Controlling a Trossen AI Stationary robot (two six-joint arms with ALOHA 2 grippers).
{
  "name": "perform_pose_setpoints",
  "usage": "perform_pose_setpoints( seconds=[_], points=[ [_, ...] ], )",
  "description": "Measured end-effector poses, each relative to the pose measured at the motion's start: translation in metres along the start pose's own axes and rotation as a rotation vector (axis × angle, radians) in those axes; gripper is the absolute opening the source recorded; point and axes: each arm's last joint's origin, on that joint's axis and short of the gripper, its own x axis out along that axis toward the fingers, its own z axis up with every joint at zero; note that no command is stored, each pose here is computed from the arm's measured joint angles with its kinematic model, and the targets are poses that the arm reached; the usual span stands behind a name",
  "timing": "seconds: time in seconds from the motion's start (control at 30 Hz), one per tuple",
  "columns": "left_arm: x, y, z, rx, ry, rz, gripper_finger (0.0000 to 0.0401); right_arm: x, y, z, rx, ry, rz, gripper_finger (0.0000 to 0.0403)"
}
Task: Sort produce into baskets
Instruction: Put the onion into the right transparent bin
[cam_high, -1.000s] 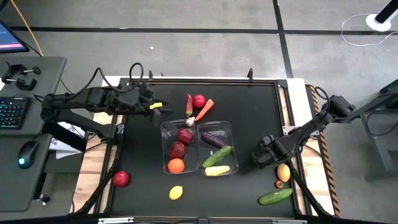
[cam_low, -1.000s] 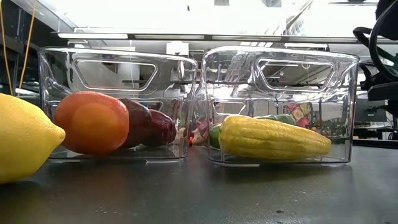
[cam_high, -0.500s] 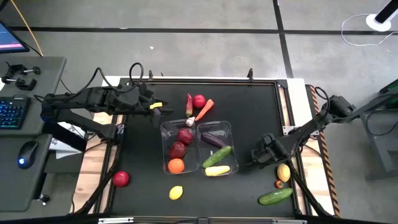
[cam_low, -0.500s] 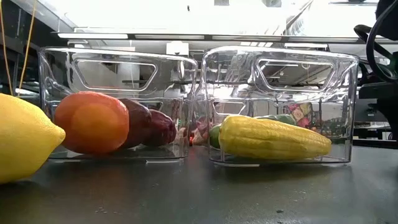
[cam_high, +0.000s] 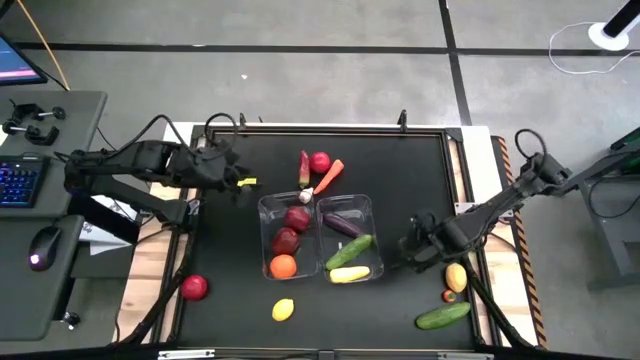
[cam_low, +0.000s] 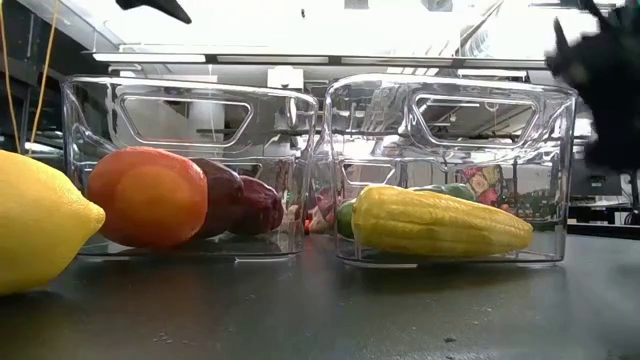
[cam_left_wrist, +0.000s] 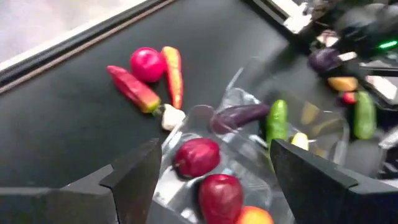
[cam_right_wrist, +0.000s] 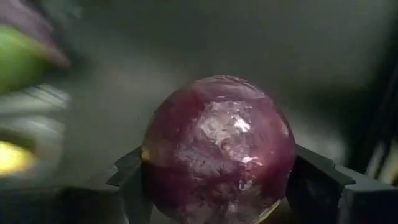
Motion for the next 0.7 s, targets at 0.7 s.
perform_pose_setpoints(
  seconds=[0.7],
  points=[
    [0.052,-0.04,-0.079,-0.242,-0.119,-0.429,0.029,-0.037,0.115,0.066,-0.142,-0.381,0.772,0.0272]
  ],
)
